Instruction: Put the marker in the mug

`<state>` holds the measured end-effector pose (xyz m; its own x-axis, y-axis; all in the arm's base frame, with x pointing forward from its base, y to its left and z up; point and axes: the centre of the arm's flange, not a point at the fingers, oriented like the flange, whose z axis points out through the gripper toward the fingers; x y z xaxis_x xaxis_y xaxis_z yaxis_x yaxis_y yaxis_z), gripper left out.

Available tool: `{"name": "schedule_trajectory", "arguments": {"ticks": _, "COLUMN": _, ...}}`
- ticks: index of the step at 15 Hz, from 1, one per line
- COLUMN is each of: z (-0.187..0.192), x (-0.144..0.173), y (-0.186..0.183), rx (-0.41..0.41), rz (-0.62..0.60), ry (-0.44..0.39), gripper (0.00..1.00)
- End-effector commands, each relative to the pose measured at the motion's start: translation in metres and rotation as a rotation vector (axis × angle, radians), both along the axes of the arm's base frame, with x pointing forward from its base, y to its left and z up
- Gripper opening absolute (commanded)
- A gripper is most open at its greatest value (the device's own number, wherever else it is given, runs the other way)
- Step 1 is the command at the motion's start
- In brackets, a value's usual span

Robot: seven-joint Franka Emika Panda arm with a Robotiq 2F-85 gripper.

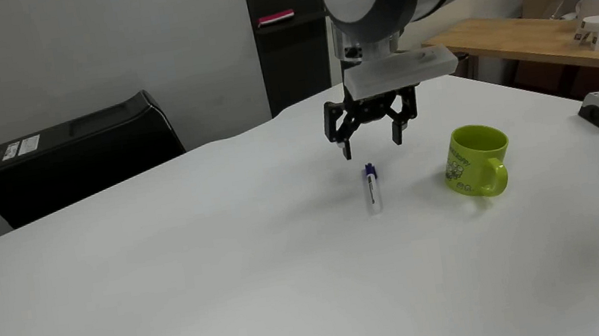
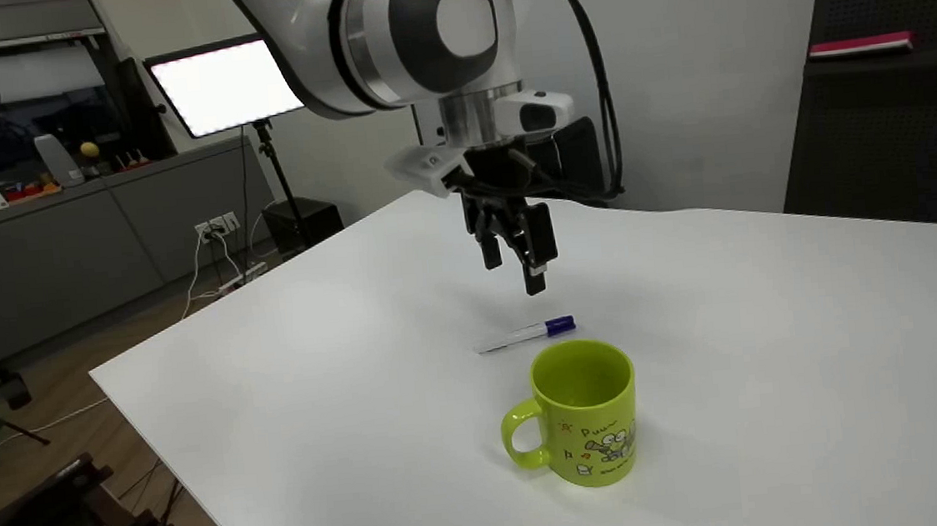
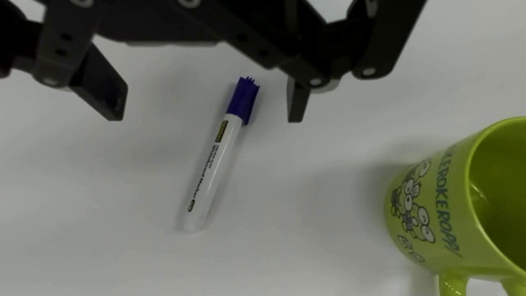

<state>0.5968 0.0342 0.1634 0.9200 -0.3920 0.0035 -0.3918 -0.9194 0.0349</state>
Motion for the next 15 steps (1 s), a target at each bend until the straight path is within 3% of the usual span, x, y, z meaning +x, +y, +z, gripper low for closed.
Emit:
{"name": "schedule_trajectory", "arguments": {"ticks": 1, "z": -0.017, "x": 0.019, "y": 0.011, "rx": -0.017, "rz": -0.030, "ry": 0.002, "gripper": 1.00}}
{"name": "schedule_trajectory", "arguments": {"ticks": 15, "z": -0.069, "x": 0.025, "y": 0.014, "rx": 0.006, "rz": -0.073, "ry": -0.016, "gripper": 1.00}}
